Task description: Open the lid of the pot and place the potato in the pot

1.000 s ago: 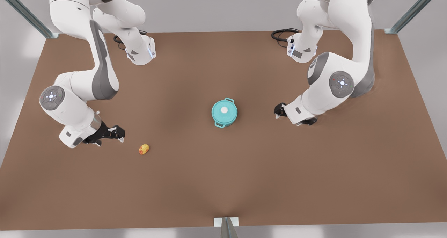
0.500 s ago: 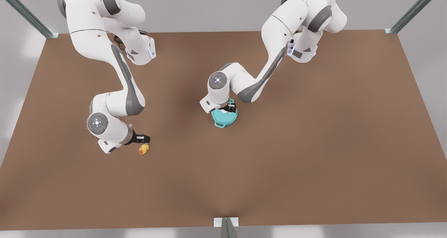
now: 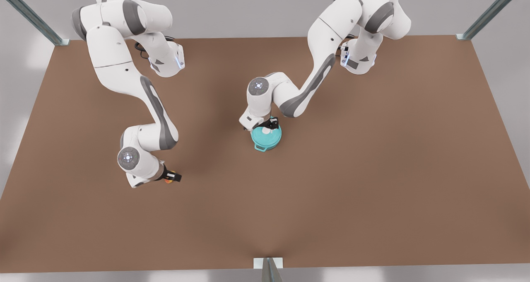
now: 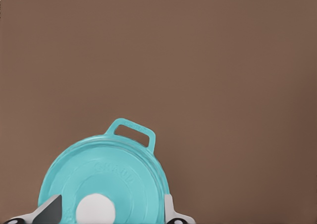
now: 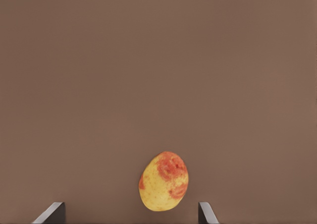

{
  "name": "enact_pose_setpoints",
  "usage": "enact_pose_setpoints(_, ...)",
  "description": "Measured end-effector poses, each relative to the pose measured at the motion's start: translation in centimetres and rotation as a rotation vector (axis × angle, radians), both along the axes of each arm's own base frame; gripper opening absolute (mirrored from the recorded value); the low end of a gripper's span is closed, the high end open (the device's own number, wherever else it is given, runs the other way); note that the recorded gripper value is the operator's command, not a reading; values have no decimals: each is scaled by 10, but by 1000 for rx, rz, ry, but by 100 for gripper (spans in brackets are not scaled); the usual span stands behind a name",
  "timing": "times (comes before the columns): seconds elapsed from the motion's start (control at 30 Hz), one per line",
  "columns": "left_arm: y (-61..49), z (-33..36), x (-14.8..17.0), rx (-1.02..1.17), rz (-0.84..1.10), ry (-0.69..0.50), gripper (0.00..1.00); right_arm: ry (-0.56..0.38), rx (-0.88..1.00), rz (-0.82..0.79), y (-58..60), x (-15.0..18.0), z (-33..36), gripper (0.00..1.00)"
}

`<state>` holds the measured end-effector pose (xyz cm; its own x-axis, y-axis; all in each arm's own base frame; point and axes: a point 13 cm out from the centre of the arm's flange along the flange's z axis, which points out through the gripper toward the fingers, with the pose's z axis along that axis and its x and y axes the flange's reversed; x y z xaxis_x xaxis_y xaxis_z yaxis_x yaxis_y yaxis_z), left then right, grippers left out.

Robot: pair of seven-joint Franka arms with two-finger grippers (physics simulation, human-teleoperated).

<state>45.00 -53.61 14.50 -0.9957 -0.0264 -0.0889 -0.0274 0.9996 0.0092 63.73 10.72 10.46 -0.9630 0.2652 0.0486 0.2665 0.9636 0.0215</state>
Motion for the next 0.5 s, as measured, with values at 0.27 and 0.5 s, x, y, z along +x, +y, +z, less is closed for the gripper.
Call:
enact_pose_setpoints(0.27, 3, -9, 3, -22, 87, -11, 100, -40, 4, -56, -5, -4, -28, 100)
enact_pose_setpoints(0.5, 4, -13, 4, -28, 137, -12, 100, -30, 0, -89, -11, -15, -56, 100)
